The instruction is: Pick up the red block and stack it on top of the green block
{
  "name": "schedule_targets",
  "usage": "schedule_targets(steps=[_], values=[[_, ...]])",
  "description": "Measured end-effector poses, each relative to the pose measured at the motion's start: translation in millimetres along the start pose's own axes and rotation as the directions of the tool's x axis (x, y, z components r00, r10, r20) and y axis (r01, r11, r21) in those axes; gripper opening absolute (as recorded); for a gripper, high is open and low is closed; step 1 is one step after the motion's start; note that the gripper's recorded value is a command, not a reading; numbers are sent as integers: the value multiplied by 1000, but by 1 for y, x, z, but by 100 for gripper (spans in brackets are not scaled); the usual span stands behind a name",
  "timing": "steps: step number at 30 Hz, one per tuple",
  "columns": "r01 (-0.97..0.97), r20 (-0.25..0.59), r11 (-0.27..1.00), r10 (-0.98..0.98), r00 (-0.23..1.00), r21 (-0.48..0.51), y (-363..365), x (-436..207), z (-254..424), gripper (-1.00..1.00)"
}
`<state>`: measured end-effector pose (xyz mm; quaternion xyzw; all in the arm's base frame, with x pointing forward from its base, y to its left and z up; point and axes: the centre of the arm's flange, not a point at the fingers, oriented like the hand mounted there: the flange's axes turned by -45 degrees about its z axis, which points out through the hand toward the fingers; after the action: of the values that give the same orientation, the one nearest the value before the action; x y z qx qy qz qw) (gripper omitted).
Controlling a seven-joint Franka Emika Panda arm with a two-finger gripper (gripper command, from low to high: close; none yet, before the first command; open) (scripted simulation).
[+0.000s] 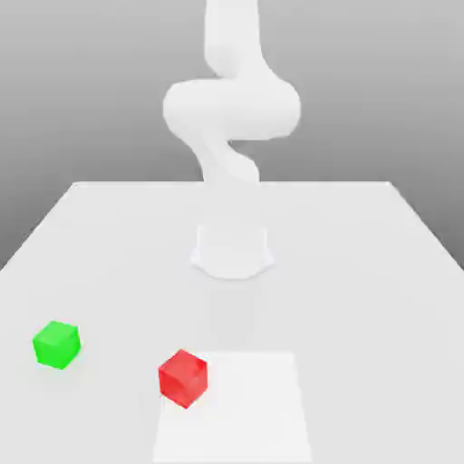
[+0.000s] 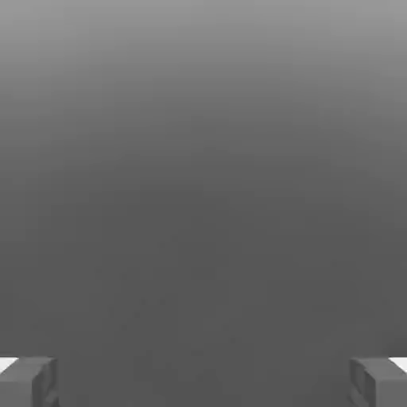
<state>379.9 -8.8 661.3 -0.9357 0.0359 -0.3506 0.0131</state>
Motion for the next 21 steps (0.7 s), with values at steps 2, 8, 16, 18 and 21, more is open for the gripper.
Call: schedule_targets(steps=[2, 8, 16, 18, 21], values=[[-59, 78, 998, 60, 995, -11, 9, -12, 54, 0], [-208, 277, 974, 224, 934, -86, 35, -75, 187, 0], [-345, 474, 900, 435, 766, -268, 69, -209, 309, 0], [-368, 506, 870, 490, 710, -328, 79, -248, 328, 0], [-377, 530, 846, 531, 661, -377, 84, -290, 351, 0]])
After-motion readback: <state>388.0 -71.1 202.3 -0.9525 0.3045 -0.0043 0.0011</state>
